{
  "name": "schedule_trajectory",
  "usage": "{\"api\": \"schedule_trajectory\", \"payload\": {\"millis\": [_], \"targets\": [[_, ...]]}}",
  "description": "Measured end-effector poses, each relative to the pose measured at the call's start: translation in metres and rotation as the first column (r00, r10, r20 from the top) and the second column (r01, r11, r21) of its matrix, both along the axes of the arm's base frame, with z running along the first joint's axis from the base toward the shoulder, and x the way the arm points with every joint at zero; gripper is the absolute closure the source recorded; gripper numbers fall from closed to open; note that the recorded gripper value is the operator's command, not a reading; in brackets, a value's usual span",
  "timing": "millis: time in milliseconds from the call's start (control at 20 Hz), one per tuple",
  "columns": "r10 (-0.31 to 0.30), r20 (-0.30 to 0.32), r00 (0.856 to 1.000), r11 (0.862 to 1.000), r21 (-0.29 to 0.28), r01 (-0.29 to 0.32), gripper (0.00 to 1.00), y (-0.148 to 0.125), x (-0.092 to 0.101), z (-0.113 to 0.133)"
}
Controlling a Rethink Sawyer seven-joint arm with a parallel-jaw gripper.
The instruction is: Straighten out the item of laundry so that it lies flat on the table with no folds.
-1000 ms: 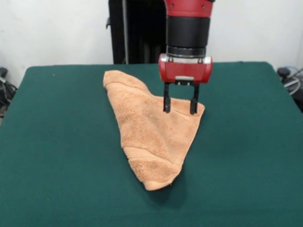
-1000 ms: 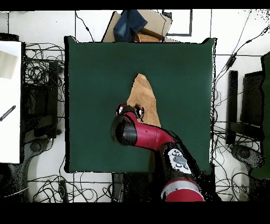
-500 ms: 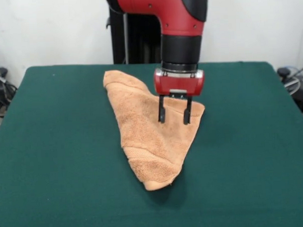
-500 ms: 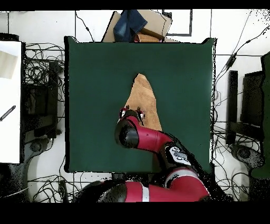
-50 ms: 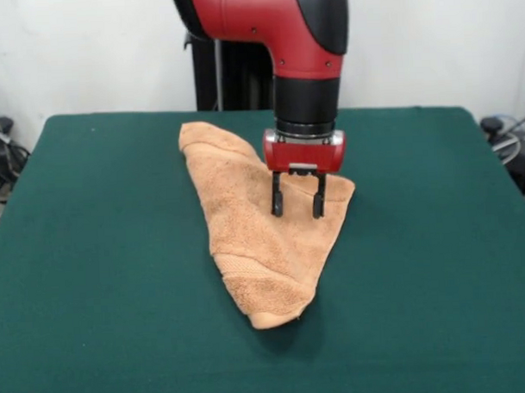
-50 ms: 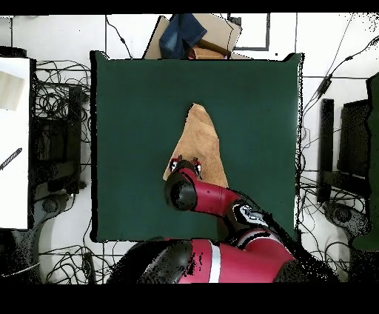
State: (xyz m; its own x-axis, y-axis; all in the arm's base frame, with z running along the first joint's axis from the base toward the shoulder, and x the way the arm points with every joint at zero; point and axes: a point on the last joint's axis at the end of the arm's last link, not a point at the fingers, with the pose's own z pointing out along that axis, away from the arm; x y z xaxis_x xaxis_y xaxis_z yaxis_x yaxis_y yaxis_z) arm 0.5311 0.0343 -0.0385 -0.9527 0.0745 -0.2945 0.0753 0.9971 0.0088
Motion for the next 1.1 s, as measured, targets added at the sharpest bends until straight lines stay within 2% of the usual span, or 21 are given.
{"api": "schedule_trajectory", "payload": {"millis": [450, 750, 950, 1000, 1100], "targets": [[0.019, 0.058, 0.998, 1.000, -0.011, -0.018, 0.00, 0.008, 0.000, -0.012], [0.058, 0.177, 0.982, 0.998, -0.044, -0.051, 0.00, 0.023, 0.000, -0.020], [0.075, 0.223, 0.972, 0.997, -0.051, -0.066, 0.00, 0.025, -0.002, -0.024], [0.083, 0.239, 0.968, 0.996, -0.055, -0.071, 1.00, 0.024, -0.003, -0.024], [0.084, 0.245, 0.966, 0.996, -0.056, -0.073, 1.00, 0.024, -0.003, -0.024]]}}
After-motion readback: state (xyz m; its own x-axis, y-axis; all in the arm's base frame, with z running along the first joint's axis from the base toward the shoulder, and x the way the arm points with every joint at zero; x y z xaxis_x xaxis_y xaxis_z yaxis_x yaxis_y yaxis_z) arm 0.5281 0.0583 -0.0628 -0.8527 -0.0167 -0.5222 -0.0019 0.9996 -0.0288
